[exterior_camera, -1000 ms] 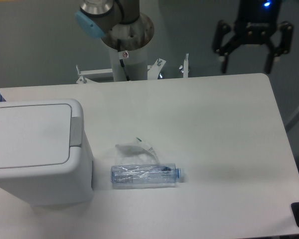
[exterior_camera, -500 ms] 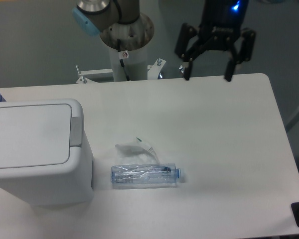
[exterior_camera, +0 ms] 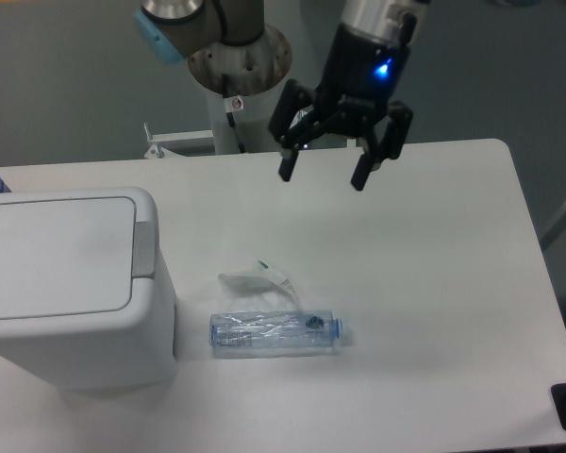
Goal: Open the trash can
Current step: 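Move the open gripper down toward the trash can lid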
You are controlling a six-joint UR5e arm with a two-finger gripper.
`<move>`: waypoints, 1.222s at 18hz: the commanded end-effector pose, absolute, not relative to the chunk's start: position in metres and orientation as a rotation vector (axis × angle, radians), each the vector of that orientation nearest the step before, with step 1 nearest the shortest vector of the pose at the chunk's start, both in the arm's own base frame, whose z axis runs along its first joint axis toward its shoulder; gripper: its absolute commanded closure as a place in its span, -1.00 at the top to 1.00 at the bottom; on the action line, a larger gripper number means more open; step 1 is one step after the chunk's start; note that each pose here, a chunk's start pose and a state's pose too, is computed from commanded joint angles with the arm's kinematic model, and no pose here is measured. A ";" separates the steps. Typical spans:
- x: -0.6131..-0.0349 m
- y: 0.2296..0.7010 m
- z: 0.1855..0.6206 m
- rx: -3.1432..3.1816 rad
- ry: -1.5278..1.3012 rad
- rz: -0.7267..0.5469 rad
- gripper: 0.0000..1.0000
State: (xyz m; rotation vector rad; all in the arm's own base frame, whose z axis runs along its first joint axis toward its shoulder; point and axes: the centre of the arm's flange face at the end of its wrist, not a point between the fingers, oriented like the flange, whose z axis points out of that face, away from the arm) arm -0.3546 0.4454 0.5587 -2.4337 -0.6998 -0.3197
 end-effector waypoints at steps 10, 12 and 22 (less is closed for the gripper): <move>-0.318 0.500 0.529 -2.486 -0.675 -0.369 1.00; -0.310 0.510 0.523 -2.505 -0.638 -0.340 1.00; -0.288 0.524 0.493 -2.542 -0.593 -0.328 1.00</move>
